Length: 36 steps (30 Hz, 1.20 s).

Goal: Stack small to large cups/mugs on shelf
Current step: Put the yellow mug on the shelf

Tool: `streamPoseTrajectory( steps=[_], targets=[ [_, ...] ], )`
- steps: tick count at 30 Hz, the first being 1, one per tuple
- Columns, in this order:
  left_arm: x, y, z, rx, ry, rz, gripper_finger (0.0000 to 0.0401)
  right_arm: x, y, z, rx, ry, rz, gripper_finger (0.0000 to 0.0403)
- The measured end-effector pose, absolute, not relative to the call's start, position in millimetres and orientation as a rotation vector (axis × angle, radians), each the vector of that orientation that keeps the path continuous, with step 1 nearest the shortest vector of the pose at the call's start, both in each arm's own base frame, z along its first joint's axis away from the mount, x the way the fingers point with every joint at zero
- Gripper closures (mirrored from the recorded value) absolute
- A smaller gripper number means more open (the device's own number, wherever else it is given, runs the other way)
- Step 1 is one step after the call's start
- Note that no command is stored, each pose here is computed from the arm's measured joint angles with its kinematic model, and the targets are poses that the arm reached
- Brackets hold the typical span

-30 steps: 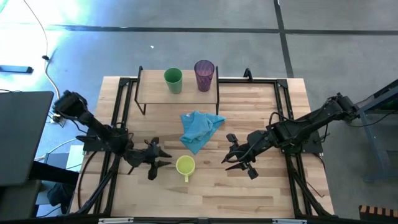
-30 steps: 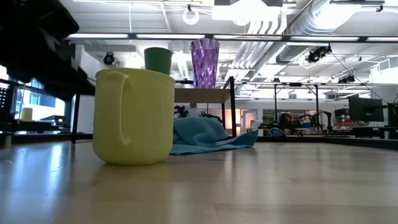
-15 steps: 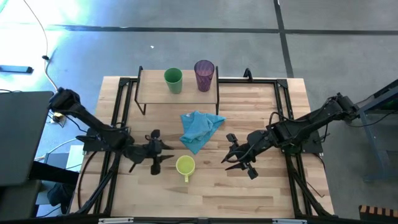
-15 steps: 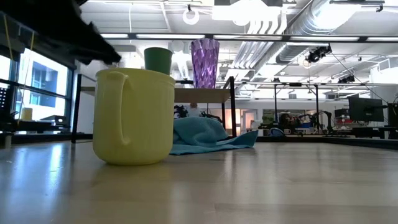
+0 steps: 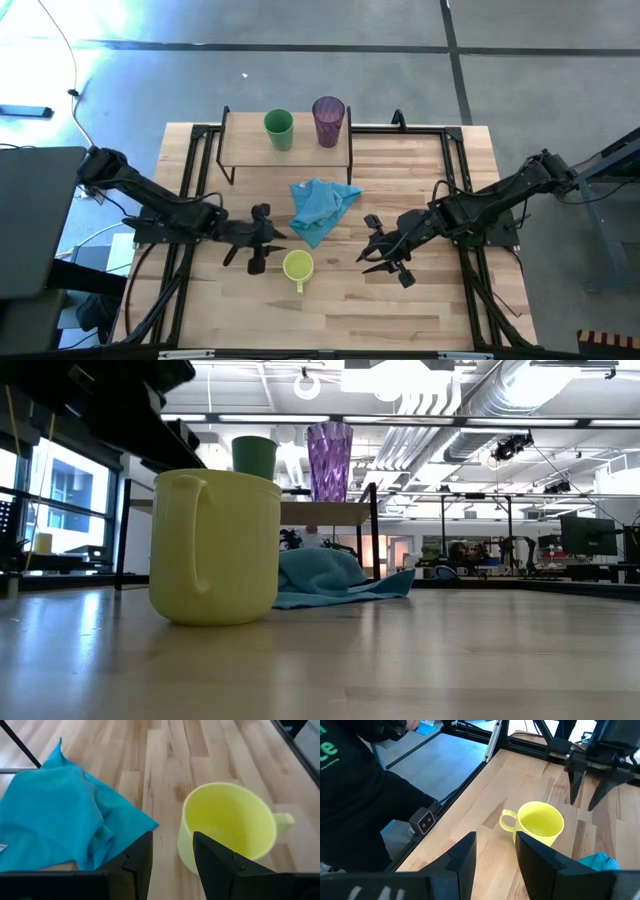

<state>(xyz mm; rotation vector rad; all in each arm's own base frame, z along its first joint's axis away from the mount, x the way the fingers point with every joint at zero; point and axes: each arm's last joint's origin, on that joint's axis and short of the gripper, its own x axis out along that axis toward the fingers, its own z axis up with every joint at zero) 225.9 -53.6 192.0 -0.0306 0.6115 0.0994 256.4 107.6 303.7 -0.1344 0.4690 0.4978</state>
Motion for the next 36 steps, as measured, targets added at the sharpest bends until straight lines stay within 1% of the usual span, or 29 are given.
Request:
streamPoseTrajectory(
  steps=[7,15,20,28,36],
  targets=[
    [230.4,-45.7,187.3,-0.035,0.641,0.071,0.0274,256.3,107.6,303.6,-0.135,0.47,0.498,0.0275],
    [237.9,-46.9,193.5,-0.042,0.598,0.005,0.0274,256.6,107.7,304.2,-0.14,0.461,0.499,0.0275],
    [249.5,-50.3,190.6,-0.031,0.633,-0.023,0.0274,256.8,107.7,304.6,-0.143,0.456,0.5,0.0275],
    [266.5,-43.5,187.4,-0.036,0.67,-0.018,0.0274,256.6,107.6,304.2,-0.126,0.466,0.495,0.0275],
    [271.5,-43.5,184.2,-0.036,0.72,-0.025,0.0274,256.3,107.6,303.7,-0.127,0.471,0.496,0.0275]
  ],
)
